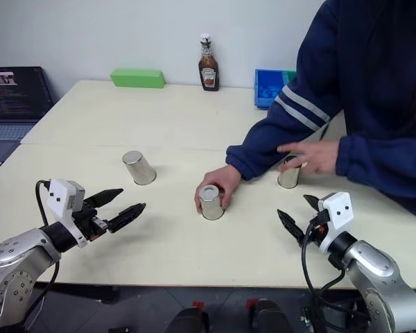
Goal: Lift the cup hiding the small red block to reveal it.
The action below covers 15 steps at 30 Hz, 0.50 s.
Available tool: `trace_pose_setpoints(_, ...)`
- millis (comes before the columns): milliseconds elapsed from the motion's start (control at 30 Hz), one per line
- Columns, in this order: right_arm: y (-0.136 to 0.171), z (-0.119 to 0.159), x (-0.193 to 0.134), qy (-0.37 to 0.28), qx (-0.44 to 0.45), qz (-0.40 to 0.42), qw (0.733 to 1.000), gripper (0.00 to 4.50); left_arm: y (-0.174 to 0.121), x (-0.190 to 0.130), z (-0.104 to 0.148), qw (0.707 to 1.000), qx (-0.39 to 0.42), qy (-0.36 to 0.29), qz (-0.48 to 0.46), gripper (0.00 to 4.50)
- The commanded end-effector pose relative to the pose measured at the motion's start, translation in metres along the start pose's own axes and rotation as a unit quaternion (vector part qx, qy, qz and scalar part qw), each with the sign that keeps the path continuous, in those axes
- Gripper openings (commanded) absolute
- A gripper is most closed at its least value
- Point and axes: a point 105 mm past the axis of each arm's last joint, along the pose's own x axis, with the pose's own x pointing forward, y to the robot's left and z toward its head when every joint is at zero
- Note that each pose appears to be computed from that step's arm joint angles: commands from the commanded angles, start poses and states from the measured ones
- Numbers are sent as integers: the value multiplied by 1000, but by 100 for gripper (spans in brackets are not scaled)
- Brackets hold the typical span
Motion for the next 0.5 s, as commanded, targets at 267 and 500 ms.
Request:
trace_pose_setpoints(267, 2, 14, 0, -21, -18, 5, 1000, 450, 2, 3, 10, 1000, 24, -13, -5, 447)
trace_pose_setpoints(500, 3, 15, 1, -22, -19, 5, 1000, 450, 3, 4, 12, 999, 27, -15, -7, 447)
